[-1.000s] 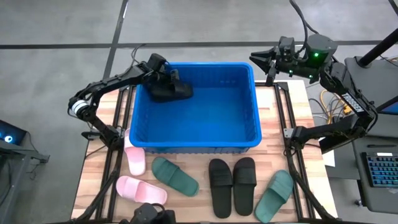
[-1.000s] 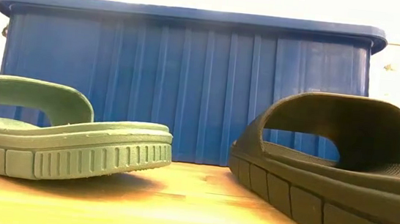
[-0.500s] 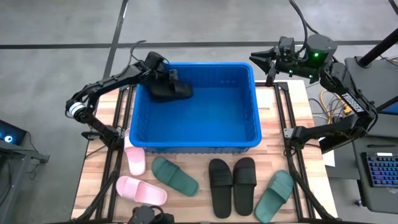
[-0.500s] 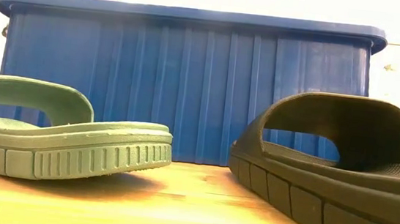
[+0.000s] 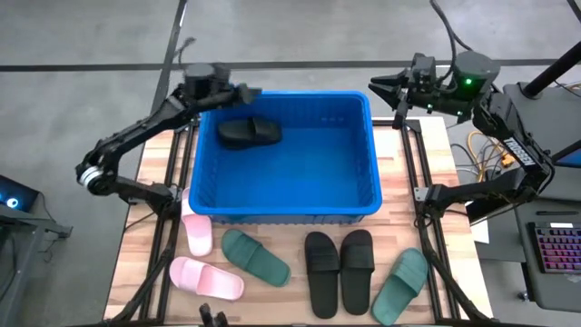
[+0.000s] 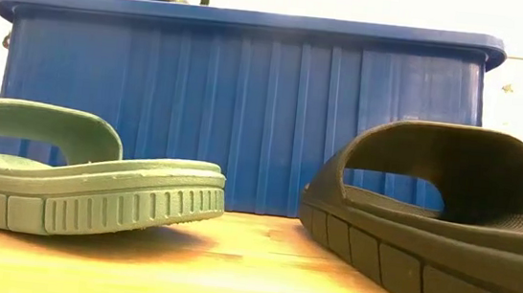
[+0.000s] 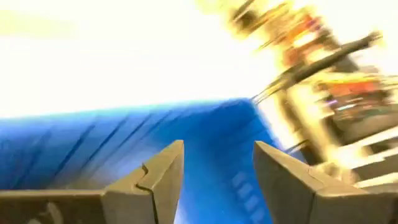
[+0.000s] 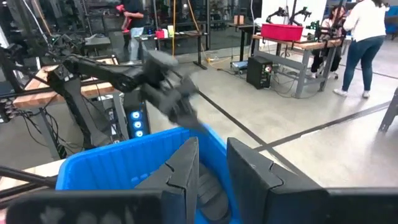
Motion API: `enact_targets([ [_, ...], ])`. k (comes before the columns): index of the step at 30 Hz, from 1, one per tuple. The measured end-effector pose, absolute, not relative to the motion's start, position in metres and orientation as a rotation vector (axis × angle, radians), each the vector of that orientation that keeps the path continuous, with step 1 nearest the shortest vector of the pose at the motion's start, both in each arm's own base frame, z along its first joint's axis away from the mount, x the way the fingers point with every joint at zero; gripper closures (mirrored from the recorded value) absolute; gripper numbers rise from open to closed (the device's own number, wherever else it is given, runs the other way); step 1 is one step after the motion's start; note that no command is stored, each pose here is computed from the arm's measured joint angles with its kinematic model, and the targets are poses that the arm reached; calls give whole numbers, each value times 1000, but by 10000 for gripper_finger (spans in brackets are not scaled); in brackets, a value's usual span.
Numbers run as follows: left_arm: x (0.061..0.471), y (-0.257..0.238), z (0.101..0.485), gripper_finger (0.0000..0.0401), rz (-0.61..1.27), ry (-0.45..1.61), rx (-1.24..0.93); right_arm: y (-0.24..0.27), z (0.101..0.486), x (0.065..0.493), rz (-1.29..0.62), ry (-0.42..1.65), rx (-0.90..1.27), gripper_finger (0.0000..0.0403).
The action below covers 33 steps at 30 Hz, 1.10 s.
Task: Pick and place slides into bin
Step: Adjust the blue container
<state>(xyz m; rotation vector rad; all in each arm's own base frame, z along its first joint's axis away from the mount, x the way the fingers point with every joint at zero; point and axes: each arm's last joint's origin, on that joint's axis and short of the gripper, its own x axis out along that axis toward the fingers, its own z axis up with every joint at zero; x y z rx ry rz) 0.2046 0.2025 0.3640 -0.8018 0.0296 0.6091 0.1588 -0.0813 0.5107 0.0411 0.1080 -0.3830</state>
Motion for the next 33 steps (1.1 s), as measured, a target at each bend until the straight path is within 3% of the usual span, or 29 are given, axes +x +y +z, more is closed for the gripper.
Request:
enact_targets([
  [6,204,142,440,262,306,-362,-194,-77,512,154,-338,105,41,338],
  [10,195,105,465,317,202,-525,16,-72,512,154,-192,108,21,339],
  [14,189,86,472,378,101,-554,4,-70,510,154,-110,123,32,337],
  [16,189,81,473,395,59,-553,-46,-66,510,155,25,119,26,337],
  [20,198,80,467,384,-14,-515,-168,-54,511,152,464,82,4,337],
  [23,204,76,465,383,-61,-493,-176,-49,512,149,638,76,42,337],
  [33,226,62,452,400,-252,-404,-131,-32,516,144,493,119,202,341],
])
